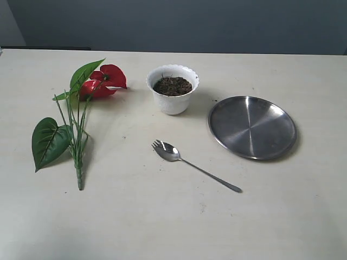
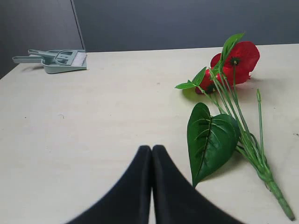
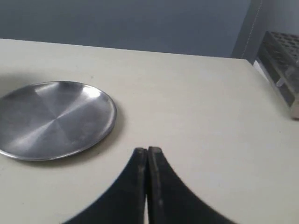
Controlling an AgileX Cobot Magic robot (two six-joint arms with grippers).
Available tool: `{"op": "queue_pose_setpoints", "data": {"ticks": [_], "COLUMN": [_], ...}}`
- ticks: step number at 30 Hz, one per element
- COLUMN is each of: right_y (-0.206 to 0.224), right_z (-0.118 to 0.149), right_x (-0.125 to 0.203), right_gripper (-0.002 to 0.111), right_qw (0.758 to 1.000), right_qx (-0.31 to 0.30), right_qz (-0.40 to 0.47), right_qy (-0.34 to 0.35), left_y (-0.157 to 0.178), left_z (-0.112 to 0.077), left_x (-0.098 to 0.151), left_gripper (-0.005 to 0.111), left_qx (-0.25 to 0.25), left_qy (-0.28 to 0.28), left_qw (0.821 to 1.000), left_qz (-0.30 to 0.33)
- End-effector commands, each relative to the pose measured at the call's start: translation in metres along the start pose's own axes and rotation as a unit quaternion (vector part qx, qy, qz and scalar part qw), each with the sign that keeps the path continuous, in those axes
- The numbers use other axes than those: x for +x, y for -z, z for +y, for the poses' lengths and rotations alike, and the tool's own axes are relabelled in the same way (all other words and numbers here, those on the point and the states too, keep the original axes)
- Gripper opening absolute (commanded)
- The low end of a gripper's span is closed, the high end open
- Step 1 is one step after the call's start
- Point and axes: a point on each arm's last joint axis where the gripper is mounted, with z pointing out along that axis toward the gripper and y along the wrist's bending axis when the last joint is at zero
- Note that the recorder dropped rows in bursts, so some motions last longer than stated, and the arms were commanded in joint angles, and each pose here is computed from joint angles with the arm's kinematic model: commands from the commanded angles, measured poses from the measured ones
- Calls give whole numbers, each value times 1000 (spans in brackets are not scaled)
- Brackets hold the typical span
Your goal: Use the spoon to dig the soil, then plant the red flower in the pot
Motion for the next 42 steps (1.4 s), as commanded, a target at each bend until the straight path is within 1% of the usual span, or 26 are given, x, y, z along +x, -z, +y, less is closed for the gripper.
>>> {"op": "queue_pose_setpoints", "data": {"ticks": [1,3,5,7,17,19,24,29,31,33,34,36,39,42], "right_y": [0,1,2,3,3,4,9,17,17,16,15,13,16,26], "right_z": [0,0,1,1,0,-1,-8,-19,-20,-21,-20,-15,-12,-10], "right_x": [-7,-12,-18,-22,-23,-25,-38,-48,-47,-46,-45,-43,-51,-69], "right_gripper": [-1,-1,-1,-1,-1,-1,-1,-1,-1,-1,-1,-1,-1,-1], "right_qw": [999,996,990,983,981,979,951,909,899,877,869,874,878,890], "right_qx": [2,-6,-14,-20,-20,-16,-4,23,18,1,-9,-27,-43,-58], "right_qz": [-44,-71,-105,-123,-129,-143,-221,-301,-301,-294,-288,-257,-246,-255], "right_qy": [-7,-44,-96,-133,-141,-143,-214,-288,-319,-381,-402,-412,-409,-373], "left_y": [0,0,0,0,0,0,0,0,0,0,0,0,0,0], "left_z": [0,0,0,0,0,0,0,0,0,0,0,0,0,0], "left_x": [1,1,1,1,1,1,1,1,1,1,1,1,1,1], "left_gripper": [0,0,0,0,0,0,0,0,0,0,0,0,0,0], "left_qx": [2,2,2,2,2,2,2,2,2,2,2,2,2,2], "left_qy": [-1,-1,-1,-1,-1,-1,-1,-1,-1,-1,-1,-1,-1,-1], "left_qw": [1000,1000,1000,1000,1000,1000,1000,1000,1000,1000,1000,1000,1000,1000], "left_qz": [-5,-5,-5,-5,-5,-5,-5,-5,-5,-5,-5,-5,-5,-5]}}
